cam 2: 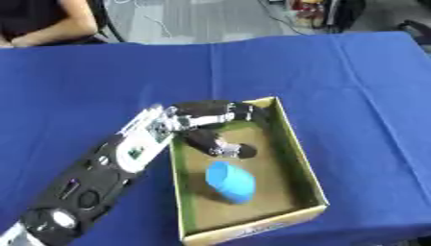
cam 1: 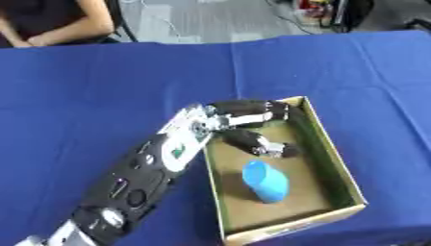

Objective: Pick up objects on the table and place them in the box.

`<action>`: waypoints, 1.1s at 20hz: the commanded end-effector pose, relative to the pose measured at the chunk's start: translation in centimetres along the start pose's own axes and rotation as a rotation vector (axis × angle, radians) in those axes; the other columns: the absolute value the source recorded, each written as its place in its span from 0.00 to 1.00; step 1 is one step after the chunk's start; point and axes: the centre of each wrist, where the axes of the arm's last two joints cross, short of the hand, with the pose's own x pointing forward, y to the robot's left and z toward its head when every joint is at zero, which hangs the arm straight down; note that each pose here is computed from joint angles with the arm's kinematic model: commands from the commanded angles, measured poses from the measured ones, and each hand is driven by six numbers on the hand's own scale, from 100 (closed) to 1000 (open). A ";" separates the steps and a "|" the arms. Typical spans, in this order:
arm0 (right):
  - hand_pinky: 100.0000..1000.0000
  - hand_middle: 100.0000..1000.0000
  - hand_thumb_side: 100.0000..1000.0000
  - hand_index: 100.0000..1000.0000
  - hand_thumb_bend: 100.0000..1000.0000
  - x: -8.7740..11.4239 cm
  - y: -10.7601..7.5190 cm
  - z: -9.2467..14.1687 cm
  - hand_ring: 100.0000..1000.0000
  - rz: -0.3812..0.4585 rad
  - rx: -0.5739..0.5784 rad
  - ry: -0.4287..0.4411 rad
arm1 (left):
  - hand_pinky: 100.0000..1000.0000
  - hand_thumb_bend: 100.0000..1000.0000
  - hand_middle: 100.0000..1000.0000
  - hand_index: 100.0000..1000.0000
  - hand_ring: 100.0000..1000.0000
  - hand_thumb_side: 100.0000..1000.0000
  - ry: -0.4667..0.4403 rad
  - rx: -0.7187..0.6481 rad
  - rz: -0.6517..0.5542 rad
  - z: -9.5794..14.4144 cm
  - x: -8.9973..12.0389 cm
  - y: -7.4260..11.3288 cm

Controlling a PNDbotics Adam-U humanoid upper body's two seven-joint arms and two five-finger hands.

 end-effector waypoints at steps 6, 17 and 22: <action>0.81 0.85 0.84 0.94 0.00 0.4 -0.5 -0.9 0.71 0.008 -0.006 -0.035 | 0.91 1.00 1.00 0.91 0.88 0.90 -0.138 0.248 -0.059 2.7 6.4 7.8; 0.81 0.85 0.84 0.94 0.00 0.4 -0.5 -0.9 0.71 0.010 -0.009 -0.035 | 0.92 1.00 1.00 0.91 0.87 0.84 -0.170 0.339 -0.009 4.9 9.7 9.7; 0.81 0.85 0.84 0.94 0.00 0.4 -0.5 -0.9 0.71 0.011 -0.010 -0.036 | 0.92 1.00 1.00 0.91 0.86 0.84 -0.163 0.343 -0.003 5.1 9.7 9.6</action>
